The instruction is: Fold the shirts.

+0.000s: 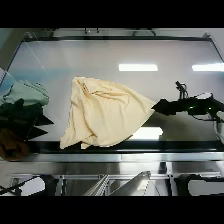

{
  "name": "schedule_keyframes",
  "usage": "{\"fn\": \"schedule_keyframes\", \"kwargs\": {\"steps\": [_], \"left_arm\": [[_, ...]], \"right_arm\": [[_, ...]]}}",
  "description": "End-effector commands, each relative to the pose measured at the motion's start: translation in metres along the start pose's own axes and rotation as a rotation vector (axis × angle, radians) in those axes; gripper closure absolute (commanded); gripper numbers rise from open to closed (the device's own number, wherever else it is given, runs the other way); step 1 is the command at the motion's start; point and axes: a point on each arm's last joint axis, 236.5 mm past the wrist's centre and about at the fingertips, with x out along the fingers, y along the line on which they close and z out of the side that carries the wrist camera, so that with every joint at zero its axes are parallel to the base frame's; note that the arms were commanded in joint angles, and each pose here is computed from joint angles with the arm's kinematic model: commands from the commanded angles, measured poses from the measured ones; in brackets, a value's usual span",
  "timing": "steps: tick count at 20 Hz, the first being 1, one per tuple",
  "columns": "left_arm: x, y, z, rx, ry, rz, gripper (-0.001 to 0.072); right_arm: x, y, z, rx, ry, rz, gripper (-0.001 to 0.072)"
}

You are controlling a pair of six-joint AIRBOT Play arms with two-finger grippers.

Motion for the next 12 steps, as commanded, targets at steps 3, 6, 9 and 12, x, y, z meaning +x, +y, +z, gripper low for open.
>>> {"fn": "schedule_keyframes", "kwargs": {"steps": [3,6,9,12], "left_arm": [[0.010,0.052,-0.032,-0.131,0.071,0.174,0.0032],[0.022,0.056,-0.047,-0.160,0.113,0.169,0.0067],[0.042,0.049,-0.059,-0.103,0.173,0.191,0.0081],[0.072,0.014,-0.053,0.028,0.171,0.094,0.0083]], "right_arm": [[0.030,0.023,0.013,0.059,-0.017,0.081,0.0566],[0.028,0.031,0.020,0.040,-0.046,0.113,0.0692],[0.027,0.037,0.026,0.037,-0.071,0.138,0.0692],[0.027,0.039,0.029,0.049,-0.081,0.150,0.0692]]}}
